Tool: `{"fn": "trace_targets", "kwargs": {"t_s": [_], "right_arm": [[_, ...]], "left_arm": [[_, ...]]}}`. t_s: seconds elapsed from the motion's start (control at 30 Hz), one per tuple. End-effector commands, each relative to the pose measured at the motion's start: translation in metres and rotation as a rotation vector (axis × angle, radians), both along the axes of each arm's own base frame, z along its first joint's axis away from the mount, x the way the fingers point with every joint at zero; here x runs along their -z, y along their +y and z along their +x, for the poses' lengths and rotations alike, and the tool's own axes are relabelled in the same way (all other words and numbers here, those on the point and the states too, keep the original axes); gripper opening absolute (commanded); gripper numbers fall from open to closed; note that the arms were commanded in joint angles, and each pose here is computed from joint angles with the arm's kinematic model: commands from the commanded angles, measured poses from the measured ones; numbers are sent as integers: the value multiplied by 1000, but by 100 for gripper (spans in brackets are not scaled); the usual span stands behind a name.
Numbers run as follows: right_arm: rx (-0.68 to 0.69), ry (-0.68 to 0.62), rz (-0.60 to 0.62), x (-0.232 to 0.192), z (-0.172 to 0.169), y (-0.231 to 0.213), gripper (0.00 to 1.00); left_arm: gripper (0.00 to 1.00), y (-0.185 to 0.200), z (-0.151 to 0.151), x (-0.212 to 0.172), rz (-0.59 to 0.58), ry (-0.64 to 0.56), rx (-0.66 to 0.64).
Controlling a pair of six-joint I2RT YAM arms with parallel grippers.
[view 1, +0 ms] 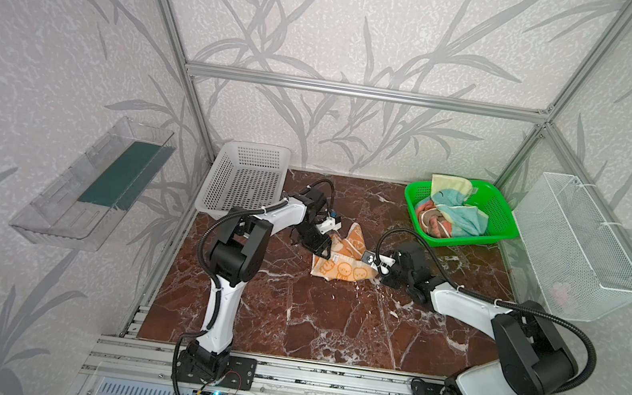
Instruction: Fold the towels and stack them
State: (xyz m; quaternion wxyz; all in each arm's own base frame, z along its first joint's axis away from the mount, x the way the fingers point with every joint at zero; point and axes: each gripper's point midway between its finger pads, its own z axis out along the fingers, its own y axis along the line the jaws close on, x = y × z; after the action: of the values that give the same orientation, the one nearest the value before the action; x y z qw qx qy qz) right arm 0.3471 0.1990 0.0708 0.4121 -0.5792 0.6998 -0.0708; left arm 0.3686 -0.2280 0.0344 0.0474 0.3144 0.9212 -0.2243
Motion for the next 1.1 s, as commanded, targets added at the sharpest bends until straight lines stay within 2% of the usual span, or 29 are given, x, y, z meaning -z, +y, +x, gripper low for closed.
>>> {"fn": "trace_targets", "kwargs": {"t_s": [0.0,0.37,0.7,0.93,1.07], "right_arm": [[-10,-10,4,-1,0,3,0],[-21,-8,6,0,2,6,0],[-21,4,1,5,2,6,0],[-26,-1,-4,8,2,6,0],[-26,-1,-4,9,3,7,0]], "left_arm": [[44,9,5,-22,36,-73,68],[43,16,20,-13,104,-133,86],[51,9,19,-17,111,-211,240],[54,-7,6,-22,17,-245,393],[54,-13,4,-24,-19,-239,427]]}}
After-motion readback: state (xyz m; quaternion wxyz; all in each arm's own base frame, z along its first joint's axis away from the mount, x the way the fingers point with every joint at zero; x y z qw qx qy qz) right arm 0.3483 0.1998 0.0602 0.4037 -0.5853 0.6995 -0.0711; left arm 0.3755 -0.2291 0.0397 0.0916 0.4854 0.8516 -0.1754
